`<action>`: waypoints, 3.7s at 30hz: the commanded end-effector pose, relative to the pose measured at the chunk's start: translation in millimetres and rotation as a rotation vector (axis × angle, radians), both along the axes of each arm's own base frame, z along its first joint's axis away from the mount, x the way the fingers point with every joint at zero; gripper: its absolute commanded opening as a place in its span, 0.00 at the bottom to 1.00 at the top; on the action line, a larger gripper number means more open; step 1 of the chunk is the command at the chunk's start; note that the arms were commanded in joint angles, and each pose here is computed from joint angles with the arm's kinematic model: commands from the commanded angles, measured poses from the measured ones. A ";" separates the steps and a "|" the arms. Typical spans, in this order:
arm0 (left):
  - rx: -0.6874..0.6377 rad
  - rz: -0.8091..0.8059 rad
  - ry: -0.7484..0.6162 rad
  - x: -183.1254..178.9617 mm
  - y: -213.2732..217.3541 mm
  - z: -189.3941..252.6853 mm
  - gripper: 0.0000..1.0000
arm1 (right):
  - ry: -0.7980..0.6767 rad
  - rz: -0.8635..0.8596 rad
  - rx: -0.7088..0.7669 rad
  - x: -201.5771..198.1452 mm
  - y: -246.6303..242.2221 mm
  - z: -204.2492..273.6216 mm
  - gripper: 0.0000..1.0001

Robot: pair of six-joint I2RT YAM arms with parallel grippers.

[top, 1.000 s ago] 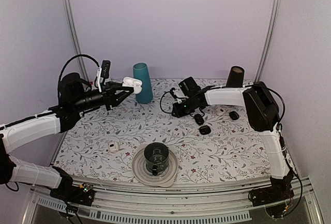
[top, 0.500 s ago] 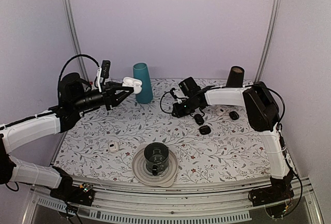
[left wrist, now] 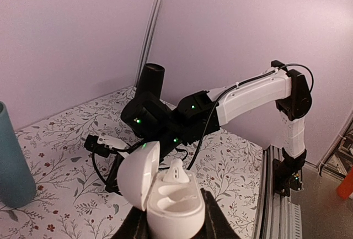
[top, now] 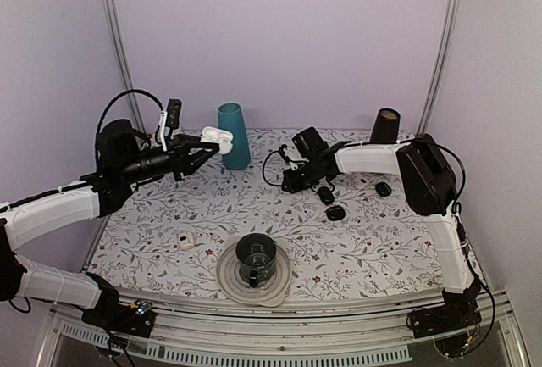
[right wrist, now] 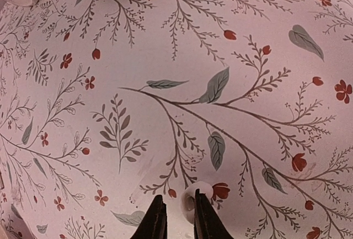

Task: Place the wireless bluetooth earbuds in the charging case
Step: Pick up the left earbud from the center of the board.

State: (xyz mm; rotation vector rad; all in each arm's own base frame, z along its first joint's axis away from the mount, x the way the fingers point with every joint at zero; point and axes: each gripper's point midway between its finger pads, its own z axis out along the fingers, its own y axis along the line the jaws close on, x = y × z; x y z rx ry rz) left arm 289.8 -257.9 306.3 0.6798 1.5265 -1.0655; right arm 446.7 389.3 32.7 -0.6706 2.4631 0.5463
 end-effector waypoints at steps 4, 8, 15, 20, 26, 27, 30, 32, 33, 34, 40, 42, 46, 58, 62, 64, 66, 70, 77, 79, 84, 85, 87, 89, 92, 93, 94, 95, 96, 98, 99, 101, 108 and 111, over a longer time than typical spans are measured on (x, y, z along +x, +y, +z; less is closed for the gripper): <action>-0.010 0.004 -0.047 3.4 3.3 13.9 0.00 | 0.048 -0.035 -0.066 -2.5 -14.5 -32.5 0.18; -0.012 0.004 -0.047 3.3 3.8 14.4 0.00 | 0.043 -0.042 -0.081 -1.7 -17.2 -33.6 0.18; -0.011 0.005 -0.046 3.1 4.0 13.8 0.00 | 0.031 -0.046 -0.092 0.0 -18.6 -31.3 0.18; -0.011 0.005 -0.047 3.0 4.5 14.0 0.00 | 0.024 -0.046 -0.091 1.8 -17.7 -29.2 0.18; -0.011 0.006 -0.046 3.2 4.8 13.4 0.00 | 0.023 -0.043 -0.093 3.4 -17.0 -29.3 0.18; -0.012 0.005 -0.046 2.8 4.7 13.8 0.00 | 0.021 -0.043 -0.092 4.1 -16.5 -28.6 0.18; -0.011 0.006 -0.047 2.9 4.9 13.8 0.00 | 0.021 -0.042 -0.092 4.6 -15.8 -28.9 0.23; -0.011 0.007 -0.047 3.1 5.1 13.8 0.00 | 0.023 -0.040 -0.095 4.5 -15.5 -29.5 0.23; -0.011 0.007 -0.047 3.1 5.2 13.8 0.00 | 0.021 -0.042 -0.095 5.0 -15.8 -29.0 0.23; -0.012 0.006 -0.048 3.1 5.1 14.5 0.00 | 0.021 -0.042 -0.094 5.2 -15.9 -28.8 0.23; -0.012 0.006 -0.047 3.0 5.1 14.3 0.00 | 0.016 -0.042 -0.094 6.3 -15.4 -27.3 0.23; -0.013 0.005 -0.048 2.9 5.0 14.7 0.00 | 0.015 -0.042 -0.093 6.5 -15.3 -26.9 0.22; -0.012 0.007 -0.046 3.3 5.5 14.2 0.00 | 0.013 -0.050 -0.095 7.8 -15.9 -27.6 0.20; -0.013 0.005 -0.048 2.6 5.5 15.3 0.00 | 0.002 -0.061 -0.075 14.3 -11.7 -19.4 0.26; -0.012 0.006 -0.049 2.7 6.0 15.6 0.00 | 0.006 -0.068 -0.062 16.8 -9.1 -18.5 0.28; -0.011 0.008 -0.048 2.8 6.3 15.5 0.00 | 0.007 -0.075 -0.062 18.2 -9.6 -18.3 0.28; -0.010 0.008 -0.049 2.6 6.3 15.3 0.00 | 0.007 -0.081 -0.060 19.3 -10.4 -17.5 0.27; -0.009 0.009 -0.051 2.5 6.7 15.8 0.00 | 0.005 -0.091 -0.059 21.2 -12.3 -15.9 0.27; -0.013 0.007 -0.051 3.3 6.2 17.3 0.00 | 0.005 -0.096 -0.050 23.4 -13.1 -13.0 0.26; -0.013 0.007 -0.050 3.6 6.0 17.0 0.00 | 0.004 -0.099 -0.046 24.4 -13.3 -11.5 0.26; -0.013 0.006 -0.052 3.5 5.9 18.0 0.00 | 0.001 -0.102 -0.038 26.2 -13.6 -8.4 0.25; -0.013 0.006 -0.051 3.7 6.0 18.0 0.00 | -0.001 -0.102 -0.036 26.6 -13.3 -7.4 0.25; -0.013 0.007 -0.051 3.7 6.1 18.0 0.00 | 0.000 -0.103 -0.034 27.0 -13.2 -7.4 0.24; -0.014 0.006 -0.053 3.6 5.9 18.9 0.00 | -0.001 -0.102 -0.031 27.5 -12.8 -6.9 0.23; -0.013 0.006 -0.051 3.8 5.6 18.6 0.00 | -0.001 -0.100 -0.027 27.0 -11.7 -6.0 0.21; -0.013 0.006 -0.050 3.8 5.8 18.5 0.00 | -0.001 -0.101 -0.027 27.2 -11.7 -5.7 0.21; -0.013 0.007 -0.051 4.1 5.9 18.7 0.00 | -0.002 -0.102 -0.026 27.7 -11.9 -5.4 0.20; -0.013 0.007 -0.050 4.0 5.9 18.6 0.00 | -0.002 -0.100 -0.024 27.4 -11.3 -4.8 0.20; -0.013 0.006 -0.049 4.0 5.9 18.3 0.00 | -0.003 -0.101 -0.024 28.0 -11.9 -4.4 0.20; -0.013 0.006 -0.049 4.0 5.8 18.6 0.00 | -0.003 -0.098 -0.020 27.2 -10.7 -3.6 0.20; -0.013 0.007 -0.048 4.1 5.9 18.3 0.00 | -0.004 -0.098 -0.019 27.7 -10.8 -2.8 0.20; -0.013 0.006 -0.048 4.0 5.8 18.2 0.00 | -0.004 -0.096 -0.019 27.4 -10.5 -2.3 0.15; -0.012 0.006 -0.048 4.3 5.6 17.7 0.00 | -0.002 -0.096 -0.019 26.4 -10.8 -2.6 0.07; -0.012 0.007 -0.045 4.3 5.8 16.7 0.00 | -0.005 -0.099 -0.018 26.3 -11.7 0.4 0.04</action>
